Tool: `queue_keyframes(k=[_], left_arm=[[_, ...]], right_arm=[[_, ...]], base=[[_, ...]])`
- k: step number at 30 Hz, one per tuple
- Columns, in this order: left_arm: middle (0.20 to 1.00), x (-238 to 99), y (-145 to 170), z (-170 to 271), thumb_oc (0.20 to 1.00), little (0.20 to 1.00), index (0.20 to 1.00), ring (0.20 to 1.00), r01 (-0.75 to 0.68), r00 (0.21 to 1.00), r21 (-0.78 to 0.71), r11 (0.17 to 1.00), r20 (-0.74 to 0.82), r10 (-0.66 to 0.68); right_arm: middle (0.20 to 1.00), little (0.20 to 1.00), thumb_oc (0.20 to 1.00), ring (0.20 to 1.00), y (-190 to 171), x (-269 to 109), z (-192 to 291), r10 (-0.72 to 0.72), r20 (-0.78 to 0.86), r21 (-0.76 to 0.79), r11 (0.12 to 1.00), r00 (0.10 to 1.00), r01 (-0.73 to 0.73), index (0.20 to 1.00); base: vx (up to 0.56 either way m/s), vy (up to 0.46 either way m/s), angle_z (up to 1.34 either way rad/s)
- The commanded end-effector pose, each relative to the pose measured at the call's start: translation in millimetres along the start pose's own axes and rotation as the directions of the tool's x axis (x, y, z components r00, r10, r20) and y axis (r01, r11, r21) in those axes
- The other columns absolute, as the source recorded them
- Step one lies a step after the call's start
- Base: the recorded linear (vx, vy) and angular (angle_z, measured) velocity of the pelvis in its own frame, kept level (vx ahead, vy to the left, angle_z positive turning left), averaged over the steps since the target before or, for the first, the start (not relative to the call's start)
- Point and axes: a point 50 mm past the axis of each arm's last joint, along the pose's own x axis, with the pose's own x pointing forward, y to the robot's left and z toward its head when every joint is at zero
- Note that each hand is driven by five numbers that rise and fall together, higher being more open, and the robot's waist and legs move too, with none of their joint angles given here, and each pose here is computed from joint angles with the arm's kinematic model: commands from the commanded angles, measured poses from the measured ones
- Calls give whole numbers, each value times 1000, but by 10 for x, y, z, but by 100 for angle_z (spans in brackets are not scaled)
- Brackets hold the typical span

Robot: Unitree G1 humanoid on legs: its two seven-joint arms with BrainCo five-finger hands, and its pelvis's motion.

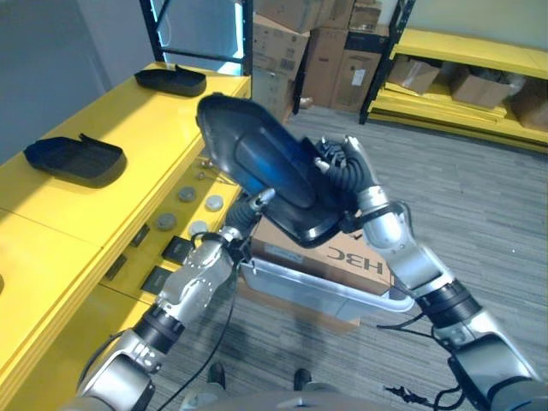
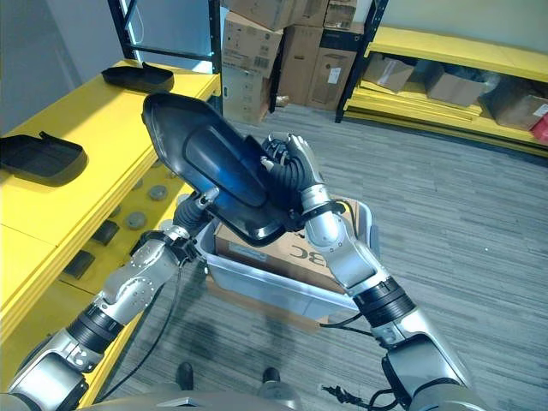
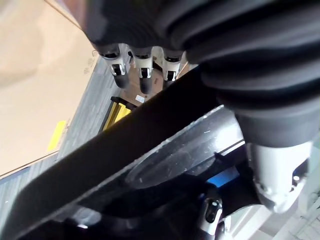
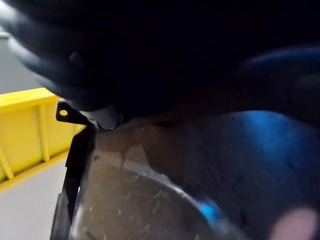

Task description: Move parts from the plastic box to the shelf.

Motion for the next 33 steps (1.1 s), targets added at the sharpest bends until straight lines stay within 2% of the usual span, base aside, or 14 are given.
queue_keyframes(k=[1, 4, 7, 12, 16, 19, 20, 21, 22, 25, 26, 28, 29, 33], left_arm=[[200, 189, -227, 327, 200, 200, 200, 200, 72, 981, 56, 996, 175, -80], [200, 163, -284, 369, 200, 200, 200, 200, 65, 971, 23, 998, 229, -68], [200, 153, -292, 350, 200, 200, 200, 200, 87, 969, 23, 996, 229, -90], [200, 123, -217, 354, 200, 200, 200, 200, 79, 968, 11, 997, 238, -80], [200, 85, -145, 354, 200, 200, 200, 200, 52, 966, 15, 999, 255, -54], [200, 44, -67, 411, 200, 200, 200, 200, -36, 948, 59, 998, 319, 15], [200, 24, -36, 446, 200, 200, 200, 200, -72, 935, 104, 992, 354, 30], [200, 7, -11, 466, 200, 200, 200, 200, -91, 926, 118, 989, 374, 41], [200, -20, 28, 502, 200, 200, 200, 200, -127, 913, 134, 983, 404, 63], [200, -74, 76, 606, 200, 200, 200, 200, -212, 872, 213, 954, 482, 87], [200, -138, 130, 699, 200, 200, 200, 200, -294, 828, 274, 916, 552, 100], [200, -175, 159, 736, 200, 200, 200, 200, -331, 807, 300, 895, 582, 103], [200, -264, 234, 818, 200, 200, 200, 200, -412, 760, 351, 841, 641, 105], [200, -471, 400, 965, 200, 200, 200, 200, -558, 671, 397, 729, 732, 115]], right_arm=[[200, 200, 200, 200, 143, 87, 653, 32, 290, 226, 969, 957, -101, 200], [200, 200, 200, 200, 404, -24, 660, 90, 257, 340, 924, 962, -177, 200], [200, 200, 200, 200, 543, -107, 722, 162, 323, 394, 873, 933, -288, 200], [200, 200, 200, 200, 601, -176, 901, 271, 495, 439, 742, 826, -507, 200], [200, 200, 200, 200, 576, -198, 875, 277, 512, 481, 692, 814, -538, 200], [200, 200, 200, 200, 531, -236, 870, 232, 510, 476, 726, 828, -496, 200], [253, 253, 253, 253, 492, -248, 849, 207, 499, 490, 734, 842, -471, 253], [586, 586, 586, 586, 461, -260, 827, 191, 489, 496, 742, 851, -451, 586], [1000, 1000, 1000, 1000, 419, -281, 793, 169, 466, 503, 757, 869, -417, 1000], [1000, 1000, 1000, 1000, 348, -314, 687, 138, 388, 520, 783, 911, -340, 1000], [1000, 1000, 1000, 1000, 273, -377, 517, 101, 271, 548, 802, 957, -240, 1000], [1000, 1000, 1000, 1000, 248, -417, 417, 87, 206, 550, 813, 975, -189, 1000], [1000, 1000, 1000, 1000, 206, -545, 199, 69, 82, 532, 840, 994, -102, 1000], [1000, 1000, 1000, 1000, 176, -932, -279, 59, -192, 525, 849, 980, 52, 1000]], base=[[0, 0, 0], [0, 0, 0], [-20, -1, 0], [-3, 8, 2], [20, 80, 7], [28, 133, 5], [14, 148, 3], [6, 170, 3], [-1, 172, 1], [-16, 190, 0], [-34, 218, -3], [-34, 168, -3], [-54, 158, -12], [-76, 125, -23]])
